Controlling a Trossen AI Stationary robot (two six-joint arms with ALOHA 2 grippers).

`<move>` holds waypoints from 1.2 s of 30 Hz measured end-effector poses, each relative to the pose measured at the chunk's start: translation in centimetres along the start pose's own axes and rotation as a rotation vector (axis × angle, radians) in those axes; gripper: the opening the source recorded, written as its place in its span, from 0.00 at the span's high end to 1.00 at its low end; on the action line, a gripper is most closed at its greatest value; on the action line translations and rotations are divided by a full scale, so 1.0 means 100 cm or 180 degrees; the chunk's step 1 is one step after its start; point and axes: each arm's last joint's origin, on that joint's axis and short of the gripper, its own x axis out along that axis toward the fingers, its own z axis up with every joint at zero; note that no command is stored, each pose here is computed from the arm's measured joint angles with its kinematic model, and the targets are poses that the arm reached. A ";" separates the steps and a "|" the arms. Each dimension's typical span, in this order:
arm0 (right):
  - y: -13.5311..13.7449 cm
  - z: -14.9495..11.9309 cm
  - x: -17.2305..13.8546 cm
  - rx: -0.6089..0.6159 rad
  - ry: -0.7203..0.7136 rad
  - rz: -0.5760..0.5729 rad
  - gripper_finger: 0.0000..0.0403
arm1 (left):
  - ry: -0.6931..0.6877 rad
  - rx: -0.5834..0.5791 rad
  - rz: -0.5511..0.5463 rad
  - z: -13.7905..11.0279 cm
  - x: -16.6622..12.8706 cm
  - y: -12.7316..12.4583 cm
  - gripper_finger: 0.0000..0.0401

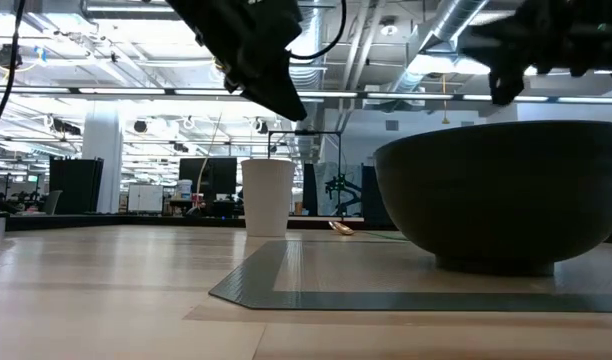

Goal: Pick & Place Utensil
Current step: Put the orange fork into the black bowl

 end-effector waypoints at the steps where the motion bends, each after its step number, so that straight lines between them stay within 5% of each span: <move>1: -0.002 -0.004 0.003 0.0026 0.0099 -0.0098 0.65 | 0.0003 0.0041 0.0010 0.000 0.001 0.001 0.73; 10: -0.024 -0.053 0.005 0.0270 0.1283 -0.1662 0.65 | 0.0030 -0.0016 0.0103 0.001 0.007 0.013 0.73; 16: -0.038 -0.068 -0.006 0.0734 0.1077 -0.3017 0.65 | 0.0030 -0.0036 0.0115 0.002 0.008 0.014 0.73; 36: -0.061 -0.098 0.006 0.1248 0.1198 -0.3759 0.76 | 0.0016 -0.0056 0.0126 0.003 0.008 0.016 0.73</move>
